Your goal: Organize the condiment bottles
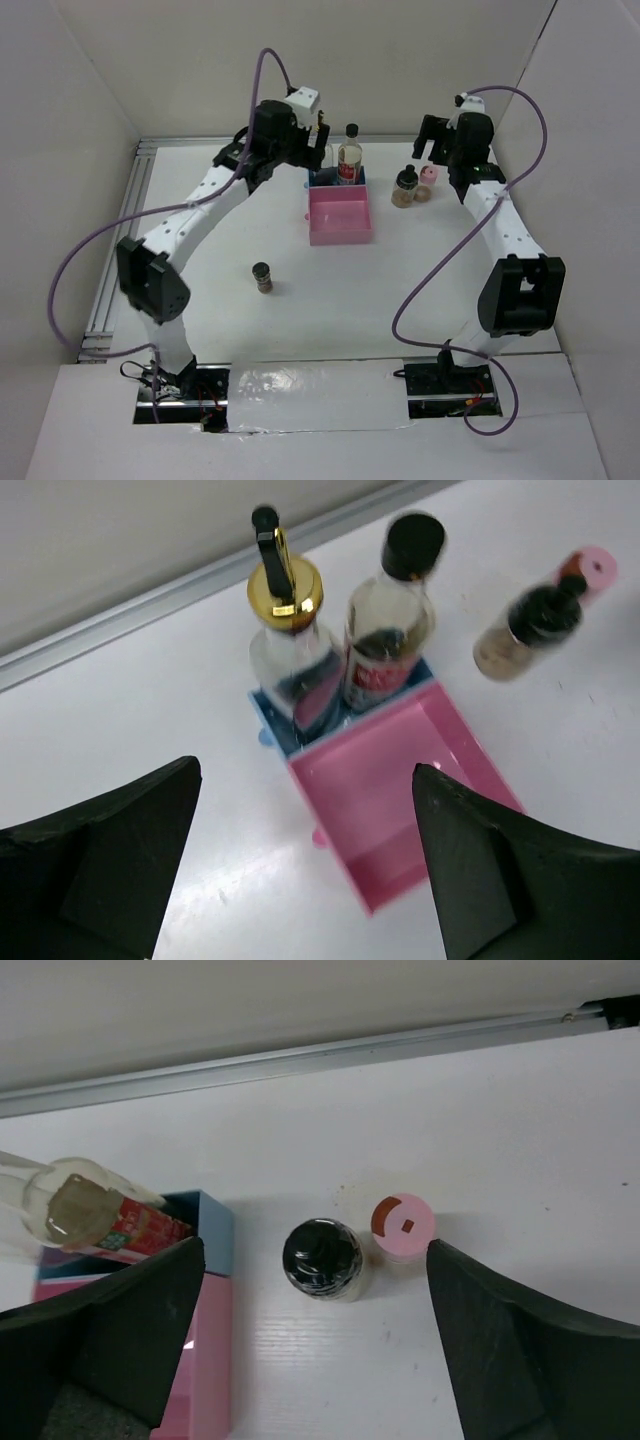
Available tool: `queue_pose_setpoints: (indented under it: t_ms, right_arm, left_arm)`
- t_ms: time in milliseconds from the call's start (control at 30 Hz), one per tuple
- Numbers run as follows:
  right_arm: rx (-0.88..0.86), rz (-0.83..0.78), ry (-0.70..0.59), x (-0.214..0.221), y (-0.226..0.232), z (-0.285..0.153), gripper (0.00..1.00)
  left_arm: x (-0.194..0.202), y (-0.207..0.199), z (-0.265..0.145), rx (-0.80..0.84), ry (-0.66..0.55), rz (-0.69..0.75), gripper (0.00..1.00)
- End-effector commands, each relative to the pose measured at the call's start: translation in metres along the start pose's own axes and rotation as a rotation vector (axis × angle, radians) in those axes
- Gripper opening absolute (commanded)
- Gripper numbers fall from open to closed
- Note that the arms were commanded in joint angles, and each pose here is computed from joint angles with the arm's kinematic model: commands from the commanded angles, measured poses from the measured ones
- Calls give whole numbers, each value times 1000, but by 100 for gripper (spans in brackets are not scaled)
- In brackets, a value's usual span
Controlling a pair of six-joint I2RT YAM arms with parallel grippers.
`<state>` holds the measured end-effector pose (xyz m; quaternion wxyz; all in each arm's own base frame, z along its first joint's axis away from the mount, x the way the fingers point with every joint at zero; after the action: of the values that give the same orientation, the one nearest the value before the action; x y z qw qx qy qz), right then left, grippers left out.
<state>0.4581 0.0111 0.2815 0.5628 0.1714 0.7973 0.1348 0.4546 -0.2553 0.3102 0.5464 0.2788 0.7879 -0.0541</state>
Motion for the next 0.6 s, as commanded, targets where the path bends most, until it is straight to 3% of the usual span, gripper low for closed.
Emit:
queue_pose_setpoints:
  t_ms: [0,100,167,200,300,433,500,533,567]
  right_arm:
    - [15,-53,-53,-19,4,-20,100]
    - [-37,-143,-68,-17,16,-48,100]
    - [-147,-220,-34,-4,36,-58,100]
    - [-185,-274,-17,5,40,-64,100]
    - [-414,-421,51,32,82,-85,100]
    - [-723,-542,247,103,147,-114,100]
    - [-876,-596,315,145,187,-138,82]
    - [-908,-601,326,158,199,-145,61]
    - [-972,-613,378,187,219,-161,58]
  left_arm:
    - [-17,-1,-77,67,-68,70,99]
    - [5,1,-145,81,-181,254,99]
    - [16,4,-171,79,-254,419,93]
    - [9,8,-203,40,-345,457,85]
    - [52,11,-231,41,-299,546,67]
    - [99,24,-262,49,-188,493,66]
    - [125,30,-269,-4,-125,473,71]
    - [134,33,-271,-19,-106,463,73]
    - [140,37,-277,-52,-103,443,76]
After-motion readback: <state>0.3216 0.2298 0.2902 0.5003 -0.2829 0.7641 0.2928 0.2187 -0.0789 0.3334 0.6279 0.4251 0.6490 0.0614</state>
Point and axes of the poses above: each gripper's point midway between its finger pads, its own z axis out along the fingers, its own y axis along the line the jaws close on, x = y × z, the point moved 4 cm from there along -z, back along the fingers, and after that the axes turned 15 degrees about z, right-handed, at the moved point
